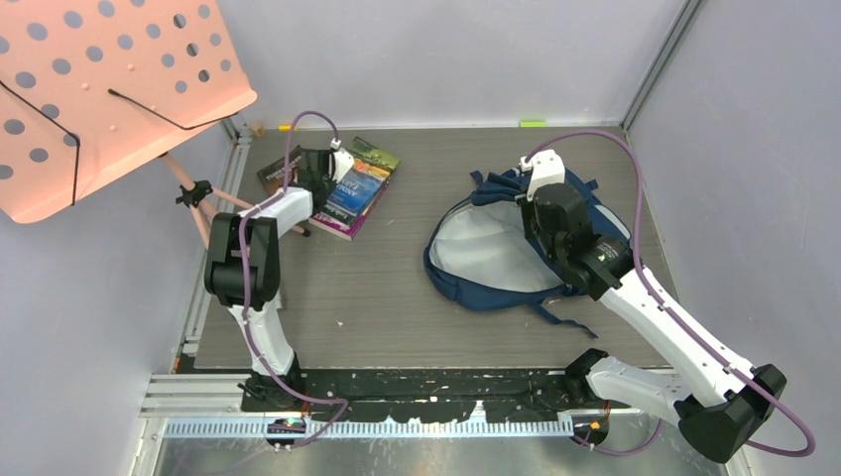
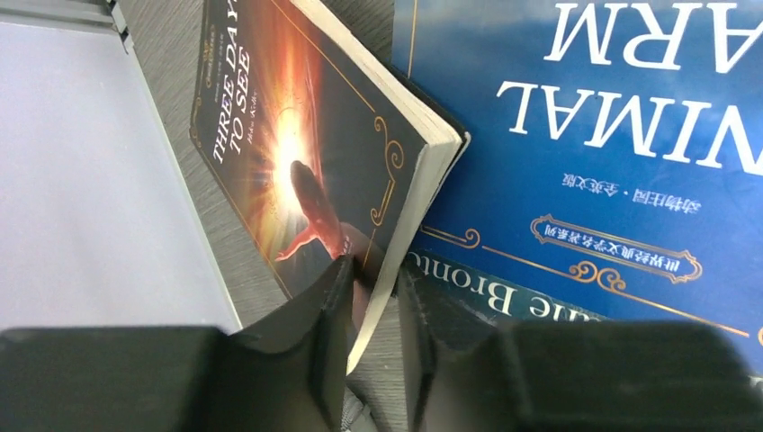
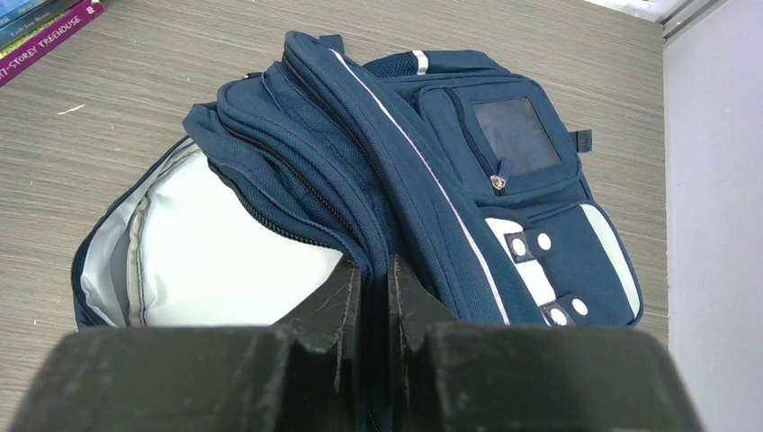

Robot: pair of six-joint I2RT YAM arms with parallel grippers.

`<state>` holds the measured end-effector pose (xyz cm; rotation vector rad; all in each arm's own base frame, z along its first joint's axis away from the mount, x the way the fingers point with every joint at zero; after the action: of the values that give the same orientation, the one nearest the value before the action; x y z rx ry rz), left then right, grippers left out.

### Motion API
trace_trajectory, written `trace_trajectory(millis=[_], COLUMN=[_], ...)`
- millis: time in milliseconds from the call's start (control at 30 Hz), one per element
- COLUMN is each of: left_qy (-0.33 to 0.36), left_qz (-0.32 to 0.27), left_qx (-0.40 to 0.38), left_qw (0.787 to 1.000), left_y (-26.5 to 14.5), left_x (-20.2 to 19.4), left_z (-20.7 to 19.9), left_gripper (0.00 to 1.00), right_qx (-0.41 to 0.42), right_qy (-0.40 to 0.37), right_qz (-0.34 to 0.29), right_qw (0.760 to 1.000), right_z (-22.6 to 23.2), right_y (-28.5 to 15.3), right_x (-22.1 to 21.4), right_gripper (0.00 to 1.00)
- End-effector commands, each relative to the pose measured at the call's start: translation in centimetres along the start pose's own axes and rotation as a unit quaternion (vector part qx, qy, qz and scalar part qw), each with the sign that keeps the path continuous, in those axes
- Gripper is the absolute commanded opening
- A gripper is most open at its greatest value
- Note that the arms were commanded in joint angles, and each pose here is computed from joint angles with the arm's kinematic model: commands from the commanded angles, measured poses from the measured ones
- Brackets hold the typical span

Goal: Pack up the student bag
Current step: Pick up the book from the center of the board.

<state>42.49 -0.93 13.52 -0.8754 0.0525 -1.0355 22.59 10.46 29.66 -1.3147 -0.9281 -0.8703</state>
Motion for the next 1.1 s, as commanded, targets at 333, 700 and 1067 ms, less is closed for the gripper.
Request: trace_trajectory(millis=[333, 700, 1067], left_qy=[-0.033, -0.107, -0.164], left_qz=[-0.028, -0.083, -0.103], left_qx=[0.066, 0.084, -0.152], left_qw=[0.997, 0.987, 0.969], left_y=[-2.7, -14.6, -25.6], left_x=[0.6, 1.6, 2.6], left_z=[3.2, 5.8, 1.8], left_gripper=[0.00, 0.00, 0.00], right_qx=[0.022, 0.033, 0.038], right_qy=[0.055, 0.060, 0.063], right_qz=[-0.110, -0.115, -0.118], right_qw=[0.992, 0.991, 0.990], right_z=[0.3, 0.4, 0.3], right_y=[-1.2, -1.4, -1.7], right_x=[4.3, 4.4, 4.6], right_gripper=[0.00, 0.00, 0.01])
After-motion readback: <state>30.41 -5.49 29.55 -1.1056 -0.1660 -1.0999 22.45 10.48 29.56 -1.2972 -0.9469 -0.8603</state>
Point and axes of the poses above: each gripper's point midway between its finger pads, its own y axis out along the fingers, its own z axis along the line the jaws close on, x = y × z, the point moved 8 cm from there along -y, back along the fingers, and after that the axes turned 12 degrees about y, right-handed, at the moved point
